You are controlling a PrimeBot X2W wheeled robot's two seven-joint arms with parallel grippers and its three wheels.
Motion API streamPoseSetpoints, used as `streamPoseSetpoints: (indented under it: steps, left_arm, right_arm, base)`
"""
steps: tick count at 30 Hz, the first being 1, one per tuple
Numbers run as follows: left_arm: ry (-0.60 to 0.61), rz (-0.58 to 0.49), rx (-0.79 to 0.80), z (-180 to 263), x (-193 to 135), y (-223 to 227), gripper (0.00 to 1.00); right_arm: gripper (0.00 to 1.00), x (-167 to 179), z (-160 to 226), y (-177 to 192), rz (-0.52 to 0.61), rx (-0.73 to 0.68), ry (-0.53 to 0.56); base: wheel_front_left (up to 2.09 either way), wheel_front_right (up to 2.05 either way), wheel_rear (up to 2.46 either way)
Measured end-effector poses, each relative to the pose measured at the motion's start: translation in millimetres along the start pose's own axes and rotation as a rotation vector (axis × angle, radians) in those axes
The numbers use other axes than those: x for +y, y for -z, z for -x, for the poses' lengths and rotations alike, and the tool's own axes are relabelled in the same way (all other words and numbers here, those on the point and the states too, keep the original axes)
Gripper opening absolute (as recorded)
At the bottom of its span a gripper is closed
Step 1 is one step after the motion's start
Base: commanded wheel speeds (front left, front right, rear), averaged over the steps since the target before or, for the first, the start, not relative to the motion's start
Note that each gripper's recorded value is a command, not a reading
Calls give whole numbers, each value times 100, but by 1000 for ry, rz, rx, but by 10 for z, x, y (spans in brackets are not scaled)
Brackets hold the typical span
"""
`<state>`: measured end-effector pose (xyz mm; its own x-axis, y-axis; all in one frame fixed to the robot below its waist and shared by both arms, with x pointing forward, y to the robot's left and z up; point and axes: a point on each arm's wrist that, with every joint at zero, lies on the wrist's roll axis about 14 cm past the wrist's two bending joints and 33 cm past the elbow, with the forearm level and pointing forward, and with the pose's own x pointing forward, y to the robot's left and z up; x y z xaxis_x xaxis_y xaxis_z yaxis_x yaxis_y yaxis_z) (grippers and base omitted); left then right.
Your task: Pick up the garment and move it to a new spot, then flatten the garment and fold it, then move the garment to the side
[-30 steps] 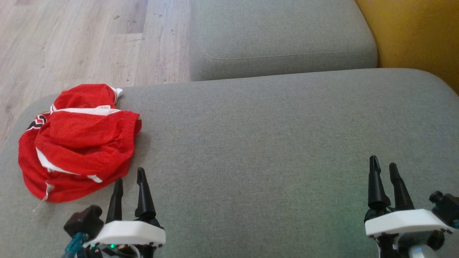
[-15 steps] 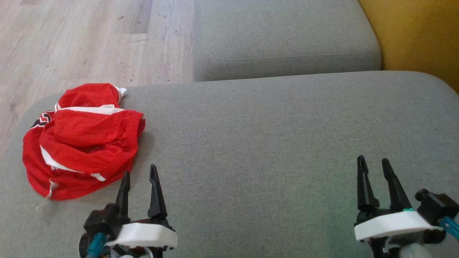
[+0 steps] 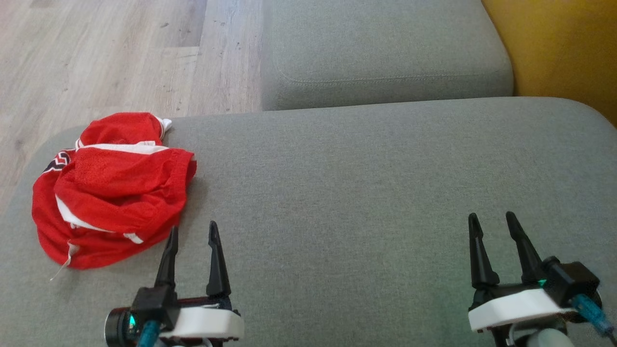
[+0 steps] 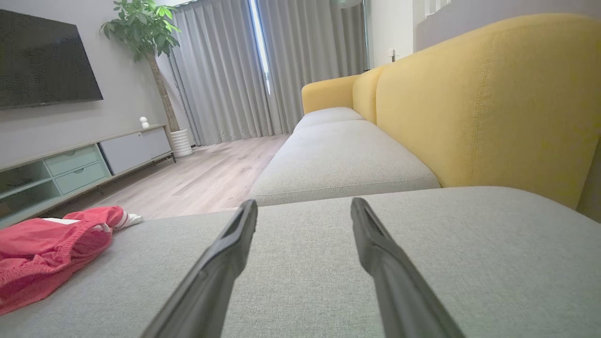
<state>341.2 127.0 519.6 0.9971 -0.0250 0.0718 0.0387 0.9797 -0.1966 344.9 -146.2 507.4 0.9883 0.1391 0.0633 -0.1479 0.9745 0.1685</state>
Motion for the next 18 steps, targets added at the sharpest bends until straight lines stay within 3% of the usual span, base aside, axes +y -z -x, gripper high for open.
streamPoseSetpoints:
  steps: [18]
  left_arm:
    - [72, -204, -44, 82, -150, 27, 100]
  right_arm:
    - [100, 23, 31, -9, 201, -17, -33]
  base:
    - [0, 0, 0]
